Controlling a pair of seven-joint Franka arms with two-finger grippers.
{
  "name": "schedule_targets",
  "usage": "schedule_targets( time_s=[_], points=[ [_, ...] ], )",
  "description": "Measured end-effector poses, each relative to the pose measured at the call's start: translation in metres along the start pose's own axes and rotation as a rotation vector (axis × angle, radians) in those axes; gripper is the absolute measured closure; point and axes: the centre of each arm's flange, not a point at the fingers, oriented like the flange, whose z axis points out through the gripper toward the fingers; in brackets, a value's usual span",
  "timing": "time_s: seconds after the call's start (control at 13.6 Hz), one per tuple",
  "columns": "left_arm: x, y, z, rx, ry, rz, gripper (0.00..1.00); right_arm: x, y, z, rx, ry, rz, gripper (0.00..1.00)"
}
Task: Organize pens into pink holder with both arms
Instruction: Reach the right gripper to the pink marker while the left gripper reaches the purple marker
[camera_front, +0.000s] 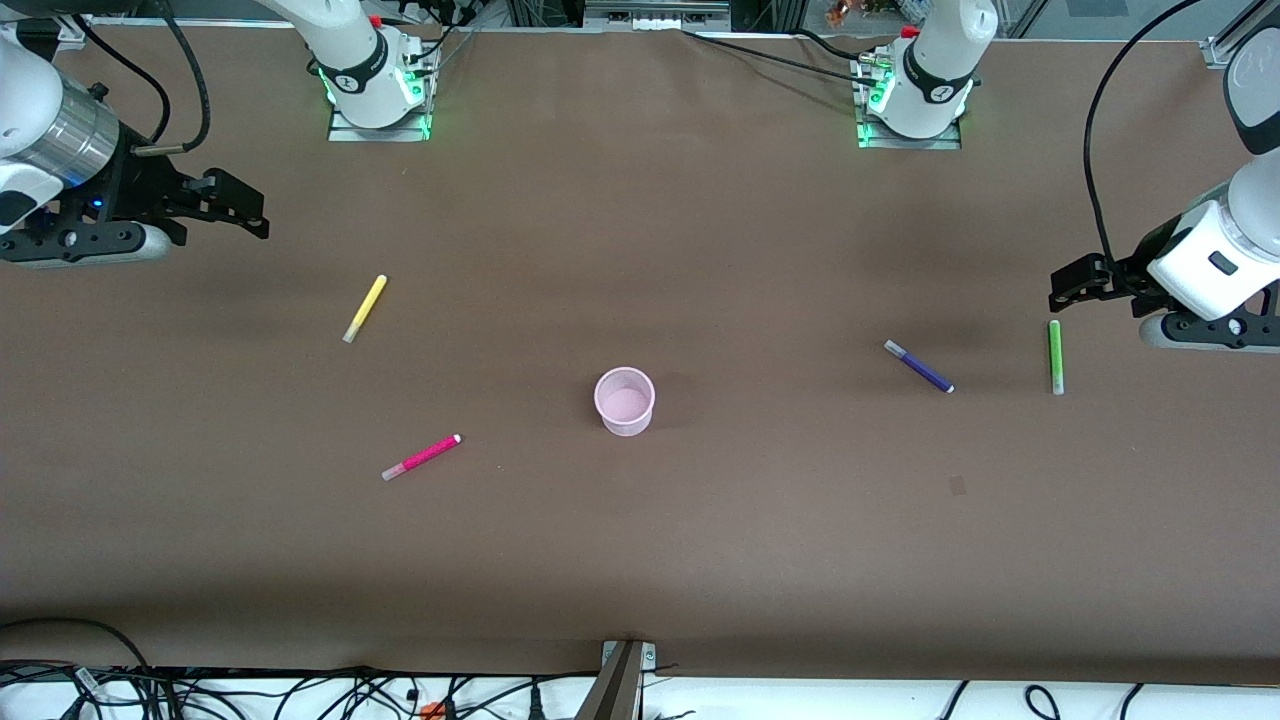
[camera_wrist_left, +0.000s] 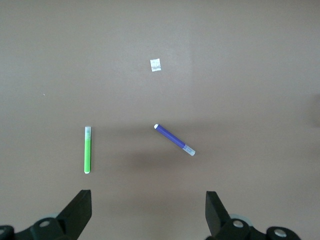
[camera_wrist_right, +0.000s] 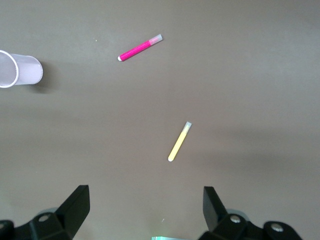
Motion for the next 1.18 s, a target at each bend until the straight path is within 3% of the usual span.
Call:
schedule_targets(
  time_s=[0.37,0.59,0.88,1.03,1.18],
  points=[
    [0.0,0.0,0.0,0.0,0.0,0.001,0.0,0.001,0.004,0.009,-0.023,-0.047,0.006,0.0],
    [0.0,0.001,-0.001,0.0,0.002,0.002,0.0,0.02,0.001,0.047,-0.042,-0.103,0.034,0.0],
    [0.005,-0.006,0.014,0.001,-0.027,-0.035,0.0,0.076,-0.025,0.151,-0.08,-0.113,0.34,0.0],
    [0.015,-0.014,0.044,-0.001,-0.078,-0.141,0.0,0.102,-0.049,0.225,-0.069,-0.112,0.503,0.0],
    [0.03,-0.02,0.081,-0.067,-0.121,-0.292,0.0,0.12,-0.062,0.289,-0.032,-0.12,0.593,0.0]
  ],
)
